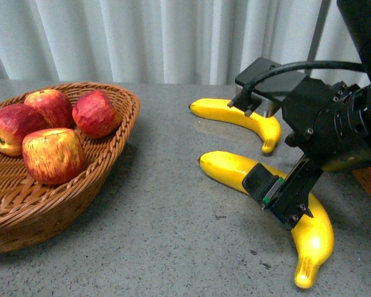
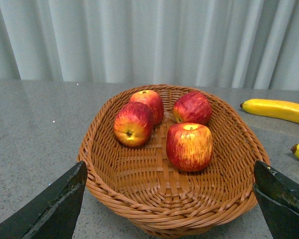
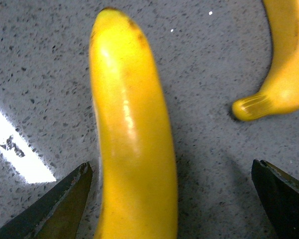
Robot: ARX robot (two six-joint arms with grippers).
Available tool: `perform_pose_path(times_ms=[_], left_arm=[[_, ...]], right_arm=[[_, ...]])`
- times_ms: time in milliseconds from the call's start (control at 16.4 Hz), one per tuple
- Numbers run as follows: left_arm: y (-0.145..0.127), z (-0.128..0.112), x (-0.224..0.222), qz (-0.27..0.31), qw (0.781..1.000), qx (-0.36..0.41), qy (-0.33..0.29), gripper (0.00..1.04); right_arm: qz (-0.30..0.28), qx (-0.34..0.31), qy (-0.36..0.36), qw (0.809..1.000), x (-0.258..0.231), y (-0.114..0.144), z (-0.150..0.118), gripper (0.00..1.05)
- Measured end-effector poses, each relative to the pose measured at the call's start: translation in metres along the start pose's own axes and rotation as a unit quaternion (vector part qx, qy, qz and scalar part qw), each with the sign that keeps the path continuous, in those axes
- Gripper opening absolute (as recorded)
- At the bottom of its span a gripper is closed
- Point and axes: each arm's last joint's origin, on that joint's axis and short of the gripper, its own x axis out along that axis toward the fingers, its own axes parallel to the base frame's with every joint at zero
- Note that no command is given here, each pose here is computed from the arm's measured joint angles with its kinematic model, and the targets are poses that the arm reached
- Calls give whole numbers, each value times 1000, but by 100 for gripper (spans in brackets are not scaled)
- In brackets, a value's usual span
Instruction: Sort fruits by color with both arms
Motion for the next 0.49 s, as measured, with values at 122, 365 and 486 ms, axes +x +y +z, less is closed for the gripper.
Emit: perform_pose_path(times_ms=[122,365,486], left_arm=[[0,0,0,0,1000,0,0,98],[0,0,0,0,1000,0,0,98],[0,0,0,0,1000,0,0,98]], right_arm=[[12,-5,20,1000,4,4,-6,98],[22,-7,28,999,4,9,-8,73],[28,-5,28,999,4,9,-9,51]])
